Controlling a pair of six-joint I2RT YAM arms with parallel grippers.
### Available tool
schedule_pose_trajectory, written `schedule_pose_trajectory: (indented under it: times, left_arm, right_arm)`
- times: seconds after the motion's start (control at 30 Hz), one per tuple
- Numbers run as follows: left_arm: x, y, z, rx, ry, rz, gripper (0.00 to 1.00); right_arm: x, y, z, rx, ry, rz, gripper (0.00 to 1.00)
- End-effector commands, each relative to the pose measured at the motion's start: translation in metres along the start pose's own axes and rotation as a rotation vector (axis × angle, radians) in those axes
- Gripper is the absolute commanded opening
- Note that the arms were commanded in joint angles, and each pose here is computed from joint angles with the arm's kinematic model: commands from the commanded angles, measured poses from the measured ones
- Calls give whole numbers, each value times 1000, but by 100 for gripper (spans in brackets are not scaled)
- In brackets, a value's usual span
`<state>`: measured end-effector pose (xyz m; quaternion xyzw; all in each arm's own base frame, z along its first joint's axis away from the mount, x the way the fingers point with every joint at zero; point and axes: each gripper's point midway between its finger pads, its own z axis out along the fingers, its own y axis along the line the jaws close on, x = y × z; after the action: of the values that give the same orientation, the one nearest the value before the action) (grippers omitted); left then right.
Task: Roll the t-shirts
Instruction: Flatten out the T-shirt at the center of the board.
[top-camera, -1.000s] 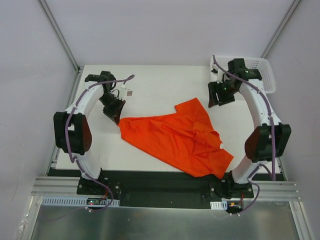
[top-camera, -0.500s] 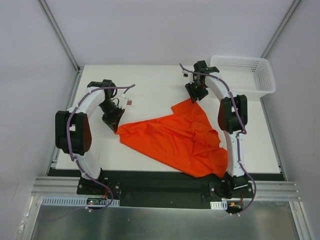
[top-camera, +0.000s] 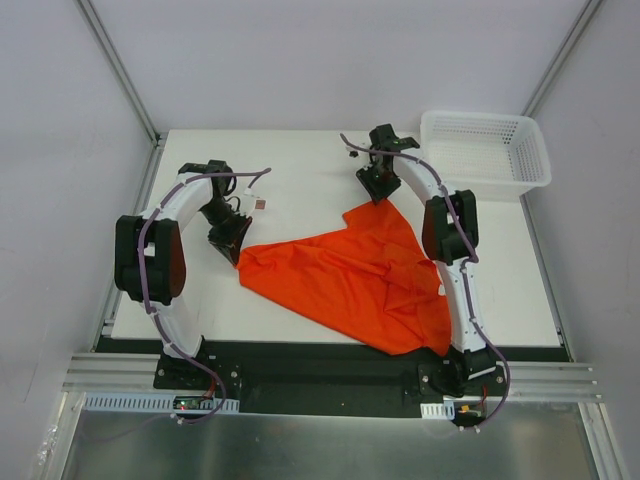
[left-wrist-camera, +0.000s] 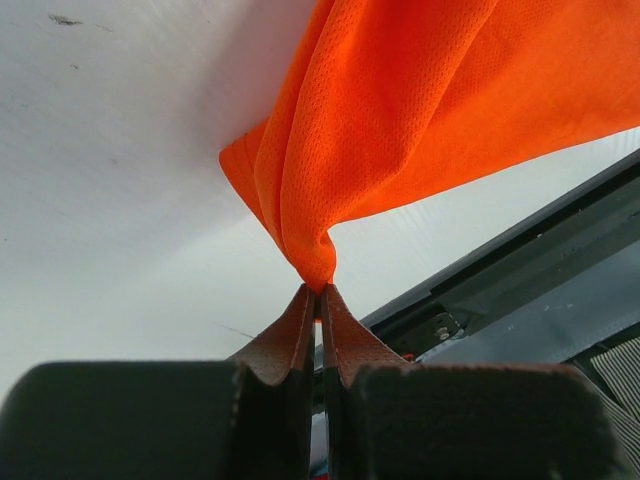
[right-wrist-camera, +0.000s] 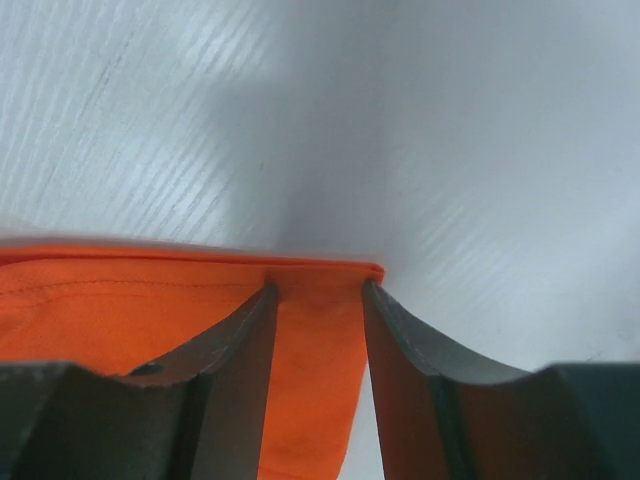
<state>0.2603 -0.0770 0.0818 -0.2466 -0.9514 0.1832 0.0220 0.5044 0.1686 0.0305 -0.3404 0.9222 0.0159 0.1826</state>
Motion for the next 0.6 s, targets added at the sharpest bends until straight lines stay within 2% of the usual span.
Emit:
schedule_pose_trajectory:
  times: [0.0, 0.37, 0.5, 0.57]
  left_arm:
    - [0, -7, -8, 22, 2, -15, 0]
    - [4, -4, -7, 4, 15, -24, 0]
    - [4, -3, -9, -6, 14, -19, 0]
    - [5, 0, -9, -22, 18, -16, 0]
  right_arm:
    - [2, -15, 1, 31, 18, 7, 43]
    - [1, -11, 8, 18, 45, -13, 42]
    - [2, -6, 8, 6, 58, -45, 30]
    - [2, -5, 8, 1, 62, -46, 20]
